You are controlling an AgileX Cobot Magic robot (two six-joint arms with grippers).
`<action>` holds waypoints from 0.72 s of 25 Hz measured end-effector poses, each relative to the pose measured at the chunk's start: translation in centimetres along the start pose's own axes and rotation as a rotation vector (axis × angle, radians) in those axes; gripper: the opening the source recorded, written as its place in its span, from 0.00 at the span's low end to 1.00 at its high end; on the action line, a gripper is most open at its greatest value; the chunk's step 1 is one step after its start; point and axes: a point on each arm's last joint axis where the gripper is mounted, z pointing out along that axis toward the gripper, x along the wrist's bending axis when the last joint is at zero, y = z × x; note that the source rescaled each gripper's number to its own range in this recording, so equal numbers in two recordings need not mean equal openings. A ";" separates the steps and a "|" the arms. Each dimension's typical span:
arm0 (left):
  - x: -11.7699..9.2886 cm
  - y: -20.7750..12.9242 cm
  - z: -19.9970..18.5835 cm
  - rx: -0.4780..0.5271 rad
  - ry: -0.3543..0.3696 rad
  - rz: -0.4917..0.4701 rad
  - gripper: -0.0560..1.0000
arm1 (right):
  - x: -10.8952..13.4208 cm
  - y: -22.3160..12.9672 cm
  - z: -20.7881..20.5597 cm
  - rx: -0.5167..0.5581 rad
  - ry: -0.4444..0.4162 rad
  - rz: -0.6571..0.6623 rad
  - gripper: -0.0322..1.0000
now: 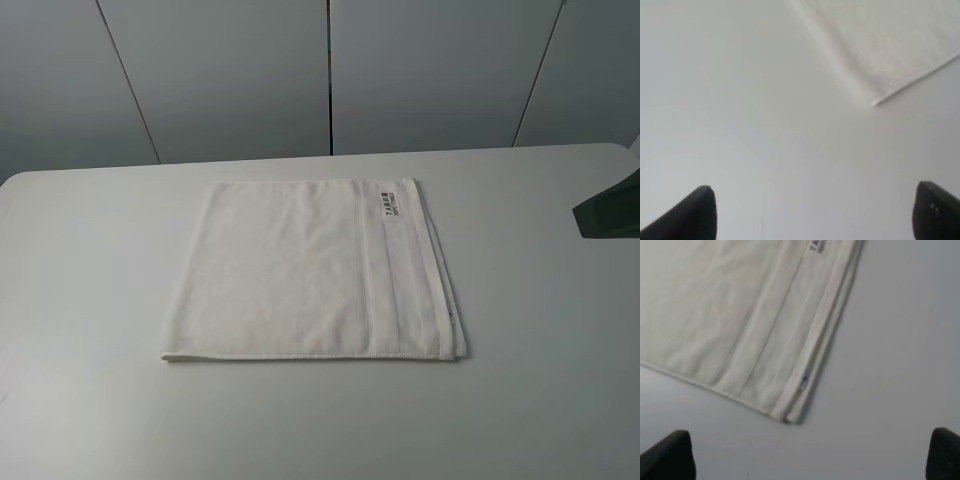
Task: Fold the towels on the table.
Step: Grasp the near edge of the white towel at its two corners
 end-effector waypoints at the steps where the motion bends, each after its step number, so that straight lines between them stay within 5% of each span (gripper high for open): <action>1: -0.1 0.6 1.0 0.022 -0.022 0.037 1.00 | -0.1 0.4 0.9 0.034 0.027 -0.009 1.00; 8: -2.1 3.9 9.3 0.174 -0.146 0.319 1.00 | 1.2 1.4 5.4 0.190 0.120 -0.174 1.00; 18: -6.2 4.1 18.5 0.365 -0.185 0.676 1.00 | 0.6 1.8 9.4 0.306 0.126 -0.188 1.00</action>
